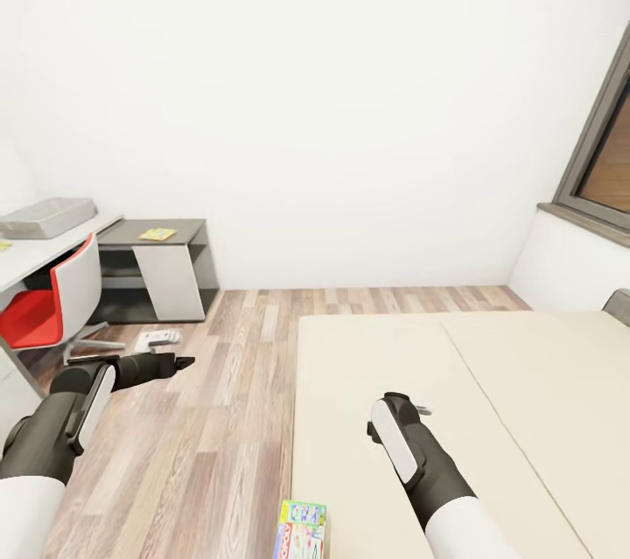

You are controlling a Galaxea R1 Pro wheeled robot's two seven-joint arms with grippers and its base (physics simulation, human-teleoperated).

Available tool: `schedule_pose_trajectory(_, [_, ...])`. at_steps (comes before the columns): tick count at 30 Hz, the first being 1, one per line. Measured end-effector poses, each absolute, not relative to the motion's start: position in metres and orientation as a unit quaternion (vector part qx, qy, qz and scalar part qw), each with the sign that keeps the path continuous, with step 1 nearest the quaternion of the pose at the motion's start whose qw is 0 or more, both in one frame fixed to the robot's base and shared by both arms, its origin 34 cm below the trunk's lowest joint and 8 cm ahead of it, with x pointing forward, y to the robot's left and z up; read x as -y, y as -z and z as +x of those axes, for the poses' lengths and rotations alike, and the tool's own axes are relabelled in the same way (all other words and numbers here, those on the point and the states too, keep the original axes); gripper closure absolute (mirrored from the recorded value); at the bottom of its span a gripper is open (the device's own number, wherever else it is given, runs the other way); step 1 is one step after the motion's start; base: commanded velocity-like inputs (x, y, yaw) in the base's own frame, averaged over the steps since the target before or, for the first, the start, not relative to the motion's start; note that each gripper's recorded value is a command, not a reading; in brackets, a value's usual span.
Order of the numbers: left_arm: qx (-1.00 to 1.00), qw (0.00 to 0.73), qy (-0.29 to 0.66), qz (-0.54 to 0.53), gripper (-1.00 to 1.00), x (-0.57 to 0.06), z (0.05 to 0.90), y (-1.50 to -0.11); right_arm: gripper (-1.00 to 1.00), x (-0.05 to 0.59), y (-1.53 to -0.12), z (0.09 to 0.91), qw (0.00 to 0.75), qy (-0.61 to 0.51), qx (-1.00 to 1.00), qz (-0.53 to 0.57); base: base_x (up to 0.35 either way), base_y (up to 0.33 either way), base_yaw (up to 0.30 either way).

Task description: Put all the toys in the child's room - the three board games (two on the bed and one on the table), the two jigsaw puzzles on the table, and the tennis ball on the table - inside the toy box on the table in the child's room.

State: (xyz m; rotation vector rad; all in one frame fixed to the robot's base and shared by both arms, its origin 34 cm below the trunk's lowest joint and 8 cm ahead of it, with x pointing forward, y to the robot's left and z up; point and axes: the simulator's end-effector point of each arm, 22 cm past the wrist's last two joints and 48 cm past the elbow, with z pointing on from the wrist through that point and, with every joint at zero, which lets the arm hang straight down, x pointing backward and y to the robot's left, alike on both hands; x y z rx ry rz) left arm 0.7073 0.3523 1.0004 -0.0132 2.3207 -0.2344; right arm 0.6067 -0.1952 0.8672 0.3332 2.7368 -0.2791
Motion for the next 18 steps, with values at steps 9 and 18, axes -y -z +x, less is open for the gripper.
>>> schedule_pose_trajectory(9, [-0.912, 0.400, 0.092, -0.005, -1.00, -0.353, 0.707, -1.009, -1.00, 0.195, -0.875, 0.609, 0.191, 0.098, -0.969, 0.119, 0.000, 0.000, 0.000])
schedule_pose_trajectory(18, [-0.909, 0.407, 0.092, -0.004, -1.00, -0.353, 0.707, -1.018, -1.00, 0.195, -0.882, 0.611, 0.199, 0.097, -0.968, 0.119, 0.000, 0.000, 0.000])
